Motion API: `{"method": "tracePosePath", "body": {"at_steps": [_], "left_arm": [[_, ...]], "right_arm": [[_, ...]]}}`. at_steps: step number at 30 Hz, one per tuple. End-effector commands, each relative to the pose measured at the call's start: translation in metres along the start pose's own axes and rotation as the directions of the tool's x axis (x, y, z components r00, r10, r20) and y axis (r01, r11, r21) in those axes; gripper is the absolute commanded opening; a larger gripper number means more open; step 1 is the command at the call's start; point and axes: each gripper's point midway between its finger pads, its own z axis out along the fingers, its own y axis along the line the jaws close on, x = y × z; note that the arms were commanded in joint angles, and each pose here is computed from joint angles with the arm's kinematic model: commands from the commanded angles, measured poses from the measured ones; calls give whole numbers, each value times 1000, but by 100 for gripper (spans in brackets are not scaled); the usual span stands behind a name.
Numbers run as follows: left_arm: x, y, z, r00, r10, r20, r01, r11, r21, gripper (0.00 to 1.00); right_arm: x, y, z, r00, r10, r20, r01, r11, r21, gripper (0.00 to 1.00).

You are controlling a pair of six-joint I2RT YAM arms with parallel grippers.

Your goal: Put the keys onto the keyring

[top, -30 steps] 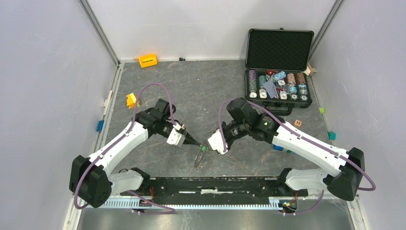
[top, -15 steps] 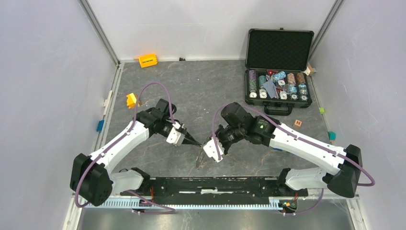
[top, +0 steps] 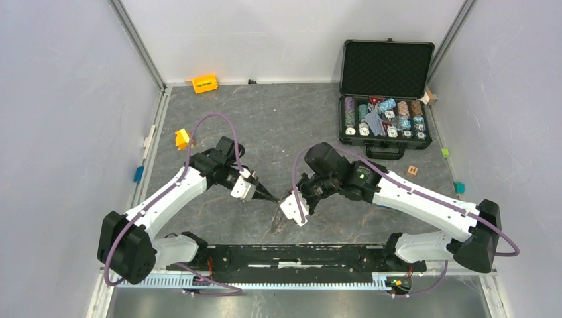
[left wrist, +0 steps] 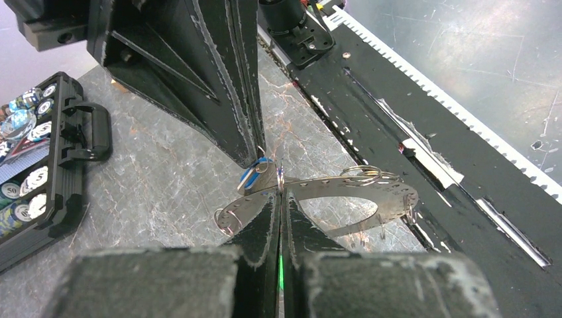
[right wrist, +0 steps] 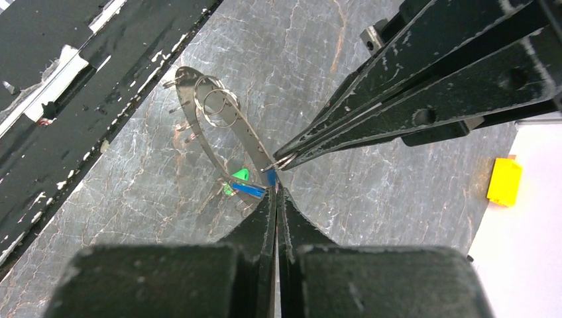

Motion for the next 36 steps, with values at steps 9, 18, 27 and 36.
{"method": "tracePosePath", "body": {"at_steps": [9,18,27,36], "left_arm": [[-14,11,1,998,52,37,-52,999,-6,2],[-14,10,0,998,52,34,-51,999,-7,2],[-18,10,-1,997,66,33,-65,998,-11,2],[-14,13,0,998,55,29,-55,998,-9,2]], "right_arm": [[-17,-11,-4,998,-36,44,35,999,10,0],[-10,-2,-3,999,-33,22,33,999,-1,0],[-5,4,-2,999,-31,11,31,999,-11,0],[-14,3,-3,998,-33,49,34,999,-17,0]]}}
